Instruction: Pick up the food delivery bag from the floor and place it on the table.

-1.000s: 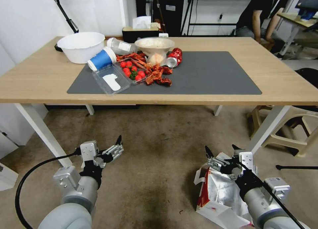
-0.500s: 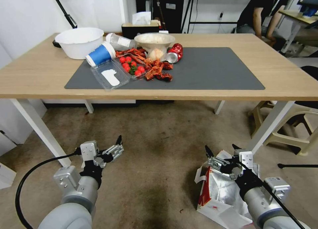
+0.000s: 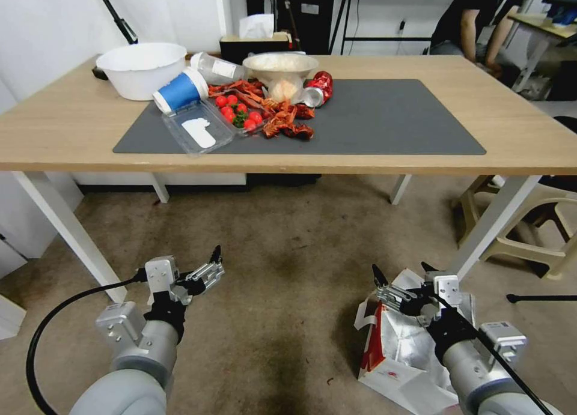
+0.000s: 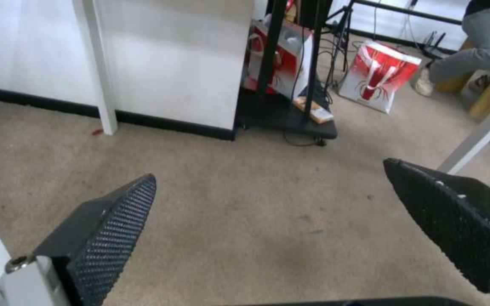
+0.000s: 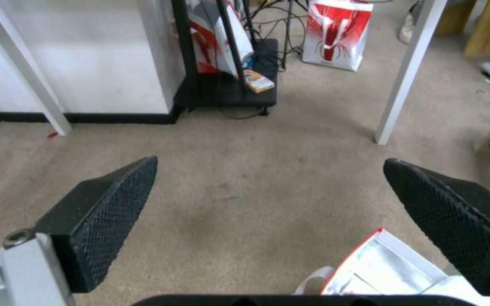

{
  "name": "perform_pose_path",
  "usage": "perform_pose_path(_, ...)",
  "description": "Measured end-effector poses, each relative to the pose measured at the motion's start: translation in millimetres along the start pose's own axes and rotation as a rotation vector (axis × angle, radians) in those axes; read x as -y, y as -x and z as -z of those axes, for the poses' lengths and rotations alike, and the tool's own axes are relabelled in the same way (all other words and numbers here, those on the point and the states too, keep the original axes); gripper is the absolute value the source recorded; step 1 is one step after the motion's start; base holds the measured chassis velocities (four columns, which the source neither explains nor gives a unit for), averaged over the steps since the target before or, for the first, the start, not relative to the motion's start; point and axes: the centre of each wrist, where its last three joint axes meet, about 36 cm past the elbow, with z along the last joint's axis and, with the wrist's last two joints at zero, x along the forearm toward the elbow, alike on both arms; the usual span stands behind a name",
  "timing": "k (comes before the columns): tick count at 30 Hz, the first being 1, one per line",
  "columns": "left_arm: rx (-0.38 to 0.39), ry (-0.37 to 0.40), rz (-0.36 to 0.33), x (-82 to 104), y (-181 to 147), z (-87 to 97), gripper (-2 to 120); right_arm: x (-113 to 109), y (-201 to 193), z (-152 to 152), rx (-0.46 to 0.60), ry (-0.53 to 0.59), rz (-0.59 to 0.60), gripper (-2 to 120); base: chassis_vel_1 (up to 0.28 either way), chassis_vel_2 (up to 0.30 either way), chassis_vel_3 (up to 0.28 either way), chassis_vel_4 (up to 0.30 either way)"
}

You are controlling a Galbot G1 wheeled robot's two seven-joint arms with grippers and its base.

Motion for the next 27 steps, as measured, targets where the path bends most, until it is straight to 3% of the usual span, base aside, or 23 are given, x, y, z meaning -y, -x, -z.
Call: perform_pose_path(27,0.004,-0.008,-0.005,1.6,1.7,-0.4,100,0.1,-0.4,-0.3,-0.001,-0.002,-0.001,100,0.0,0.0,0.0,0.0)
